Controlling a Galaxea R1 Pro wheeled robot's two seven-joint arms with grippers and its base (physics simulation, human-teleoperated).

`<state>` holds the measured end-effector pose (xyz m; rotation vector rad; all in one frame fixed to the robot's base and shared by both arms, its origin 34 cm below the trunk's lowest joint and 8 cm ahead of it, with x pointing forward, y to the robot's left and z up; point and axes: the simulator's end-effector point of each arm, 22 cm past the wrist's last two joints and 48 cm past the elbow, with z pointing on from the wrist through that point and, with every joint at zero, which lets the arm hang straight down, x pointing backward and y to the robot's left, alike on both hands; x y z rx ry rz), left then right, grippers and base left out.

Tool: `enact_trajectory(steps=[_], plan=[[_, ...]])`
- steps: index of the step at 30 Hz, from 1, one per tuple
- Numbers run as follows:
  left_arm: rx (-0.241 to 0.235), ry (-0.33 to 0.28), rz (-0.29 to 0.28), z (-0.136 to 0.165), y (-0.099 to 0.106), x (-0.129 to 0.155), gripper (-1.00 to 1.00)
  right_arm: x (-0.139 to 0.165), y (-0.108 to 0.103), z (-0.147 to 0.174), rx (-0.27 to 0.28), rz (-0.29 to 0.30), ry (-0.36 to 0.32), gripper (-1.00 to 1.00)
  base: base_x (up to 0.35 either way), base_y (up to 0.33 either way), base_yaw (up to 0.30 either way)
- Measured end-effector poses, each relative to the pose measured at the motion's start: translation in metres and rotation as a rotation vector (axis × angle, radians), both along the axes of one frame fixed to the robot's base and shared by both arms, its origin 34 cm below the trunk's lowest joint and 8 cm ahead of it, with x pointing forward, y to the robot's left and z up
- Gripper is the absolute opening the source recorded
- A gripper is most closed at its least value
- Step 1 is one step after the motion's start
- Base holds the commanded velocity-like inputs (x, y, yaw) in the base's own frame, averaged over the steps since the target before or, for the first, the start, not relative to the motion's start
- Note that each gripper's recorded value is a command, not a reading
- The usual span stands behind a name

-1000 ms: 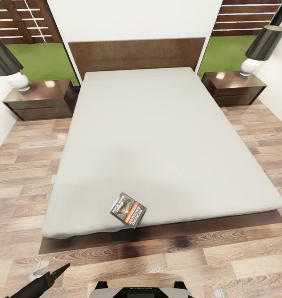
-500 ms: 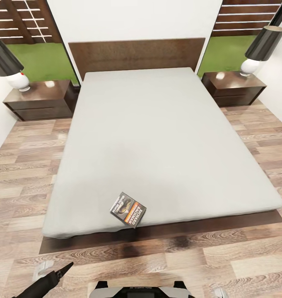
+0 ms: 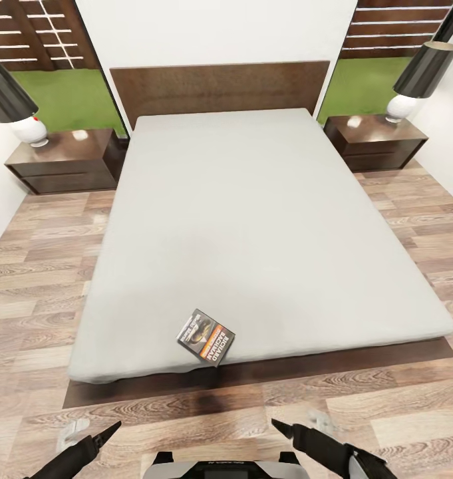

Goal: In the bedroom, move the book from the bed onto either nightstand, and place the two sandals side by side next to the bed.

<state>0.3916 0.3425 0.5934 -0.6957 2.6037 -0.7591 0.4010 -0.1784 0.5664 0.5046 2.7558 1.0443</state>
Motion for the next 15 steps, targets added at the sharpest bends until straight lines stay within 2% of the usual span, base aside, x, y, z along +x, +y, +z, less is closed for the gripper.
enact_trajectory(steps=[4,9,12,13,15], plan=[[0.0,0.0,0.0,0.0,0.0,0.0,1.0,0.029,0.026,-0.004,-0.062,-0.016,-0.04,1.0,0.0,0.0,0.0],[-0.001,0.001,0.0,0.0,-0.001,0.0,1.0,0.059,0.03,0.005,-0.07,-0.04,-0.1,1.0,0.0,0.0,0.0],[-0.005,0.001,0.001,-0.001,-0.004,0.0,1.0,0.092,0.026,0.018,-0.041,-0.134,-0.152,1.0,0.0,0.0,0.0],[-0.009,0.001,0.003,-0.001,-0.007,-0.001,1.0,0.109,0.023,0.027,-0.003,-0.225,-0.166,1.0,0.0,0.0,0.0],[-0.011,0.0,0.004,-0.001,-0.009,-0.001,1.0,0.127,0.025,0.041,0.091,-0.341,-0.15,1.0,0.0,0.0,0.0]])
